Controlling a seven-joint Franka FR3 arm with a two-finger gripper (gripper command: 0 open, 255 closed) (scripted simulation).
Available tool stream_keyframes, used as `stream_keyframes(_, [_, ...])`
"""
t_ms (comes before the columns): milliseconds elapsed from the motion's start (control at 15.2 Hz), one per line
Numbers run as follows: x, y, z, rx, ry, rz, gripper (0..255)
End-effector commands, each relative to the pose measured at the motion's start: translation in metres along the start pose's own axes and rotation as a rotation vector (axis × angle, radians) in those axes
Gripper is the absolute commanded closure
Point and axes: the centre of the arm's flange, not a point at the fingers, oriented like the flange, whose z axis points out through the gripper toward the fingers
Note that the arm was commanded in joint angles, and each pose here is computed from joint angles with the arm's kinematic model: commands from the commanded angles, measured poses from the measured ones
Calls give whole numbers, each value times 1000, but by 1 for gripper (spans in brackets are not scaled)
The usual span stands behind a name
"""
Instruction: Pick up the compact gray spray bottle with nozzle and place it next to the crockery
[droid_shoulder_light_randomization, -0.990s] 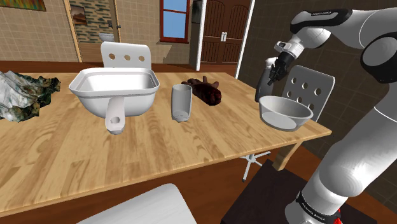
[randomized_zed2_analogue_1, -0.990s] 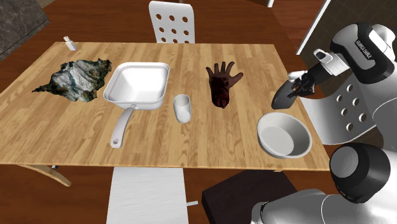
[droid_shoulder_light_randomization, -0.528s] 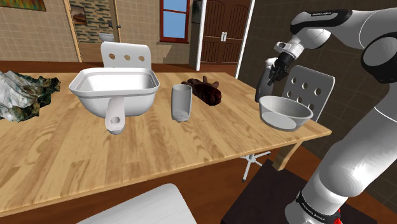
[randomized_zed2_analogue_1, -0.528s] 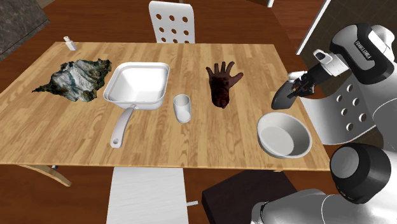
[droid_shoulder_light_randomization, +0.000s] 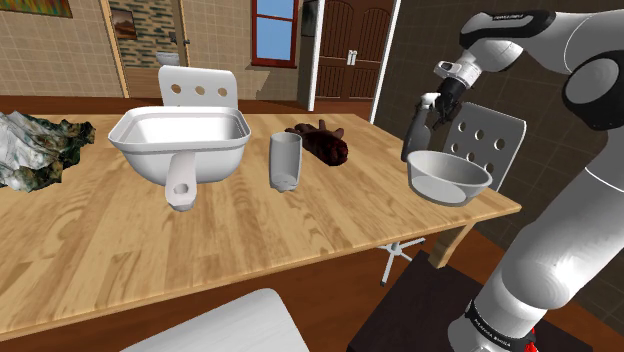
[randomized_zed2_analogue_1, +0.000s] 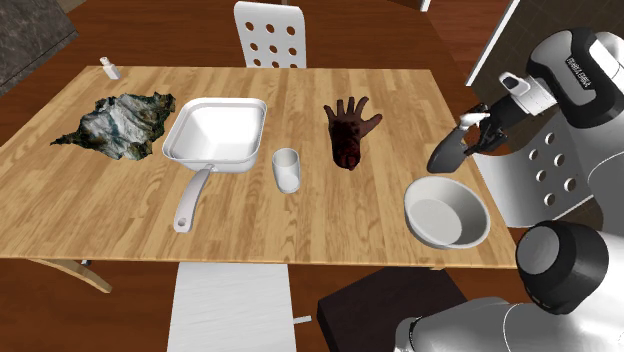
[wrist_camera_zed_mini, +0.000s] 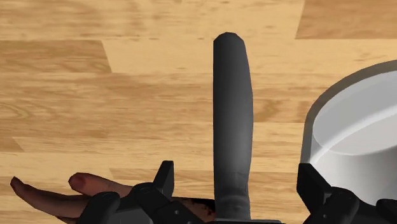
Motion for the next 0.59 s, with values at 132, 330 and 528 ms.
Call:
stream_keyframes(132, [-1, 0, -33, 1, 0, -1, 0])
stream_keyframes(330, [-1, 0, -33, 1, 0, -1, 0])
stream_keyframes(528, [-1, 0, -33, 1, 0, -1, 0])
